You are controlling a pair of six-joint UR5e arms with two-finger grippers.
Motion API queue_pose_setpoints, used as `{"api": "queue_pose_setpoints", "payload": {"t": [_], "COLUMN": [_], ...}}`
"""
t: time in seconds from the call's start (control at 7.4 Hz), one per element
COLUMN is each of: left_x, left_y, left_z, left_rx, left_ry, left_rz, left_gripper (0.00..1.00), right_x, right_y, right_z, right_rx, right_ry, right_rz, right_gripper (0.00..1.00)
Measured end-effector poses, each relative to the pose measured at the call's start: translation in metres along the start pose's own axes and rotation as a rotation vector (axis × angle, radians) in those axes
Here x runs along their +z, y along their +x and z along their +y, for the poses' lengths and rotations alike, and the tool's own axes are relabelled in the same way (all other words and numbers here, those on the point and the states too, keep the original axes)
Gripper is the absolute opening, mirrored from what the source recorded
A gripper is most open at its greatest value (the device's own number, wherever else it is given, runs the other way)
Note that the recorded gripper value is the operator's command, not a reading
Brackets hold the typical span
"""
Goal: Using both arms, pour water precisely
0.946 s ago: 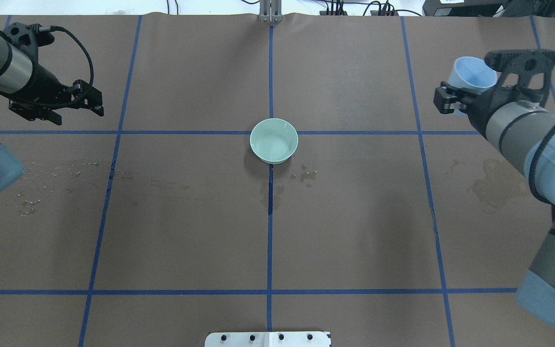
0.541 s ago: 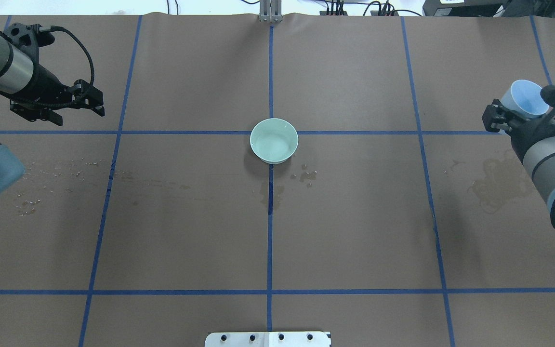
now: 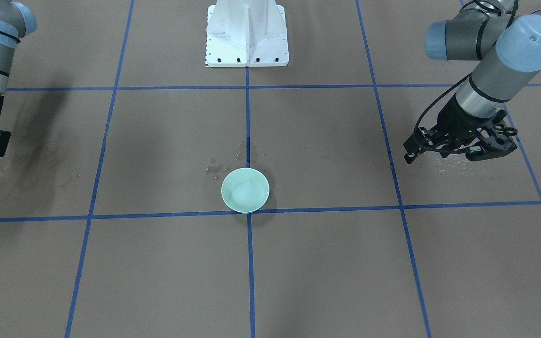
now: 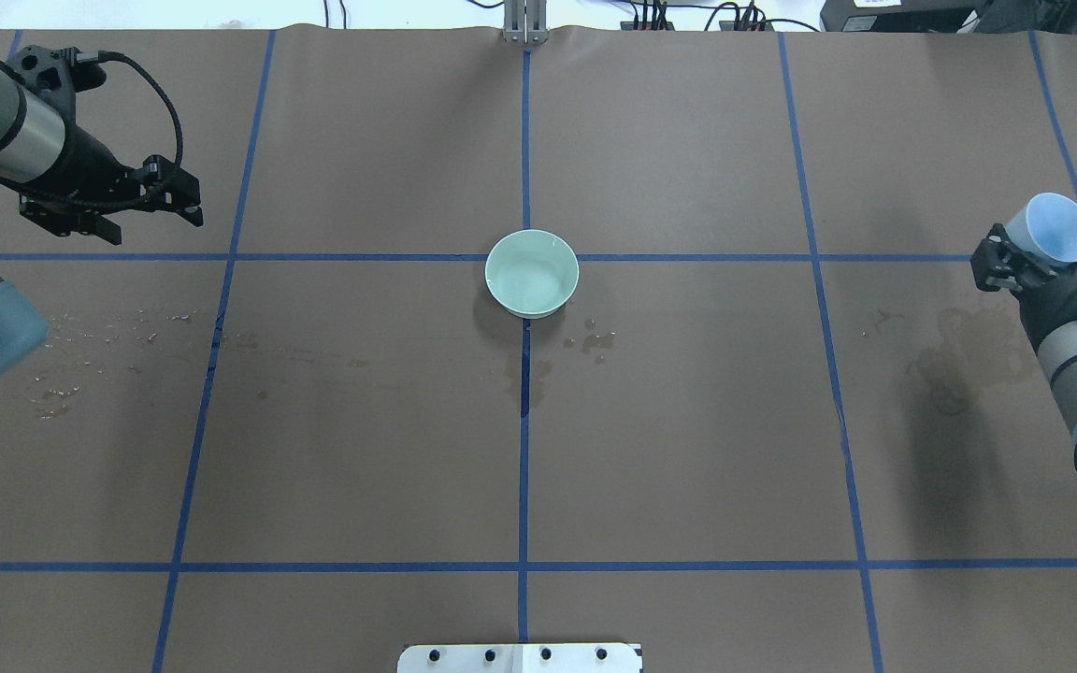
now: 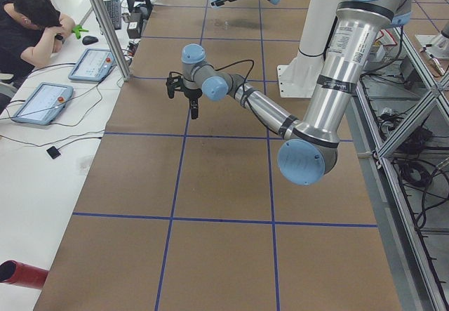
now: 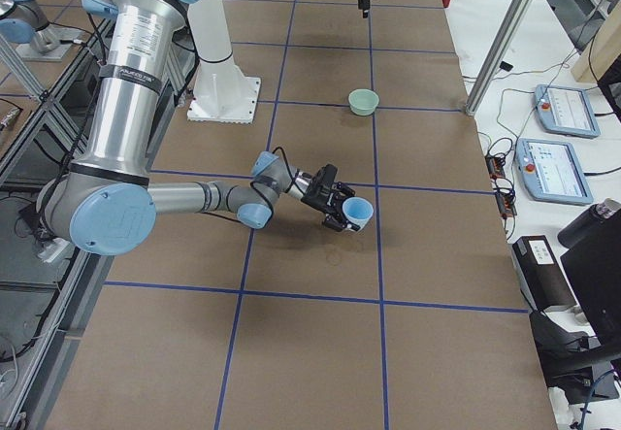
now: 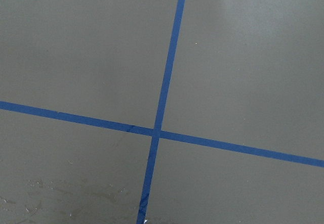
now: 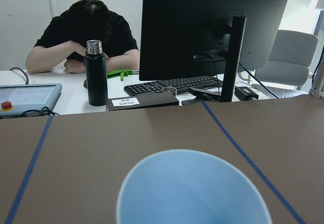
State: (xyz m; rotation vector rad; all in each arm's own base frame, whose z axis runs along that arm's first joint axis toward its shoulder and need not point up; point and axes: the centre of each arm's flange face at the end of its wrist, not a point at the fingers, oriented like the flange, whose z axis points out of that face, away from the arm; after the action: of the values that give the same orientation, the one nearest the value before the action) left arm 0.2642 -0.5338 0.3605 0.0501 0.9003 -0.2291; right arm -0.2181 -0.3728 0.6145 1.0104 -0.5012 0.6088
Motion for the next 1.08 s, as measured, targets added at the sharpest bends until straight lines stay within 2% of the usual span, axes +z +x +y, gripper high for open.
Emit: {"api": "queue_pose_setpoints", "payload": {"t": [0.41, 0.81, 1.08], "left_x": [0.000, -0.001, 0.000], "left_y": [0.000, 0.000, 0.000], "left_z": [0.000, 0.000, 0.000], "left_rx": [0.000, 0.000, 0.000], "left_ry": [0.001, 0.001, 0.001], "left_rz": [0.000, 0.001, 0.000], "left_gripper": [1.00, 1.00, 1.00], "right_x": [0.027, 0.026, 0.026], "right_y": [0.052, 0.067, 0.072], "right_z": [0.042, 0.044, 0.046], "right_rx": [-0.060, -0.173, -0.184], "right_ry": [0.009, 0.008, -0.002], "right_rz": [-0.032, -0.075, -0.078], "right_gripper": [0.00, 0.00, 0.00]}}
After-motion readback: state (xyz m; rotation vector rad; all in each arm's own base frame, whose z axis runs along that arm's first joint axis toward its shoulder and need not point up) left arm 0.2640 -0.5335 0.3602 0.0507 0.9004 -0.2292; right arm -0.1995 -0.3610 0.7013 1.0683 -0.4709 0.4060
